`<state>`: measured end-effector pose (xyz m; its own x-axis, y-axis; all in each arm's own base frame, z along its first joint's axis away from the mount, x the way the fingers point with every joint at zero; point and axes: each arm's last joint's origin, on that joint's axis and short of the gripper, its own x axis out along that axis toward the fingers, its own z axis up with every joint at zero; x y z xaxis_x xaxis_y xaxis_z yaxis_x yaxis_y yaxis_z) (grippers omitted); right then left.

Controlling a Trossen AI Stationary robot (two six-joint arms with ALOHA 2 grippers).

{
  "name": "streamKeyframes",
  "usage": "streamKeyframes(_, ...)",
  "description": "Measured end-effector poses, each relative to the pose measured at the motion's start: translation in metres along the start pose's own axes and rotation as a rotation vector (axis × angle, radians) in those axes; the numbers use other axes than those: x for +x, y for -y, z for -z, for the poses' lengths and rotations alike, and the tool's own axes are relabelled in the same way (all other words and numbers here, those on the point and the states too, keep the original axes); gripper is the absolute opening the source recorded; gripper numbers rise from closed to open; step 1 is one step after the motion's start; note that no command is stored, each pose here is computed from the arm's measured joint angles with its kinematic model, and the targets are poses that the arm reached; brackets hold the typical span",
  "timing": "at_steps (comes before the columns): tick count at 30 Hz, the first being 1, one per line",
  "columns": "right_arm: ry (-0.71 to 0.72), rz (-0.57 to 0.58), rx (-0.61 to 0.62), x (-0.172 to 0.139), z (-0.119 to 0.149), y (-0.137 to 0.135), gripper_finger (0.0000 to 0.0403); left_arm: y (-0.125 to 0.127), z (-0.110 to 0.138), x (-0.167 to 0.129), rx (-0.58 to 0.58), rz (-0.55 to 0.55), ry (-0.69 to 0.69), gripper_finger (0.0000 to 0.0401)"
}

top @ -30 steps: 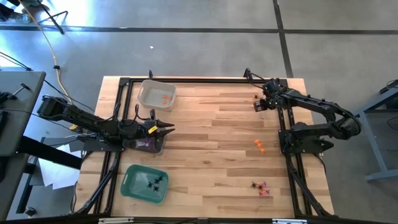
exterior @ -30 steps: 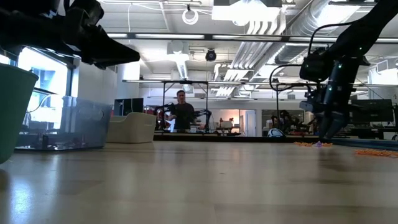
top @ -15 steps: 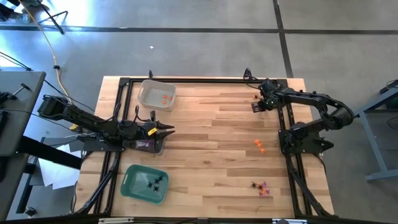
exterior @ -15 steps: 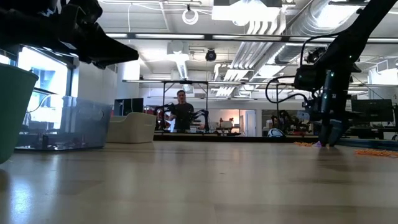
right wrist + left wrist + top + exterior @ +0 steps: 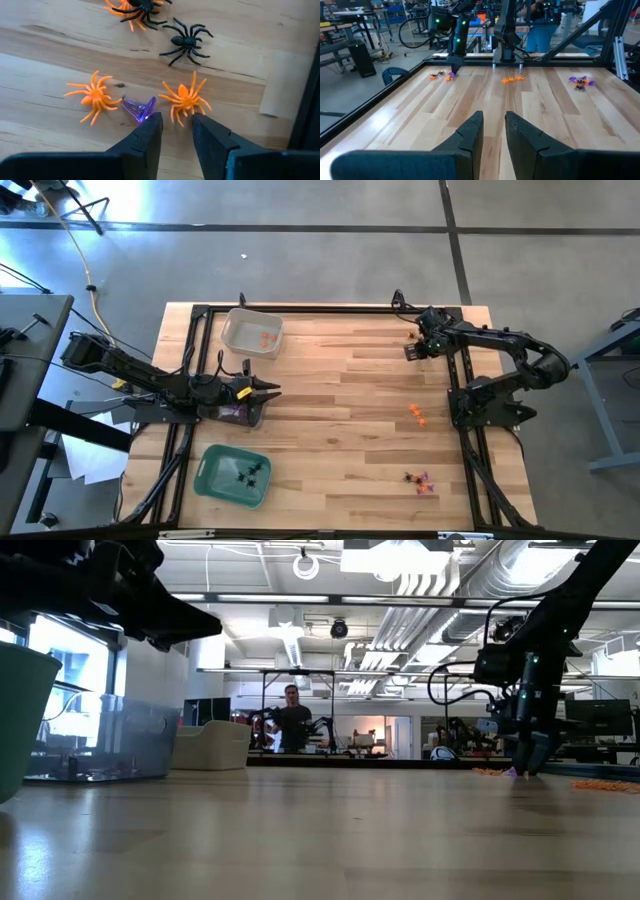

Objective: Sort Halloween decoration
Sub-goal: Put the top right orange spider into the gray bin

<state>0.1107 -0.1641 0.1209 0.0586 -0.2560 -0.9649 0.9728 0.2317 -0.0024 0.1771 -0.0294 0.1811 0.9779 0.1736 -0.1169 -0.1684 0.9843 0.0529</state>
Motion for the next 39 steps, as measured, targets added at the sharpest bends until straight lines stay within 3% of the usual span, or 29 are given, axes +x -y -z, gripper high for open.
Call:
streamKeyframes(9,0.0,-0.014,-0.003,0.0,0.0,-0.001,0.0006,0.001,0.0,0.0,-0.01,0.003,0.001,0.0067)
streamKeyframes(33,0.065,-0.093,0.036,-0.035,-0.009,-0.002,0.0,0.0,0.0,0.0,-0.011,-0.004,0.002,0.0067)
streamKeyframes(36,0.109,-0.155,0.037,-0.041,-0.012,-0.004,0.0,0.0,0.0,0.0,-0.012,-0.011,0.004,0.0067)
streamKeyframes(39,0.205,-0.287,0.035,-0.05,-0.019,-0.014,0.0,0.0,-0.001,0.0,-0.014,-0.012,0.012,0.0067)
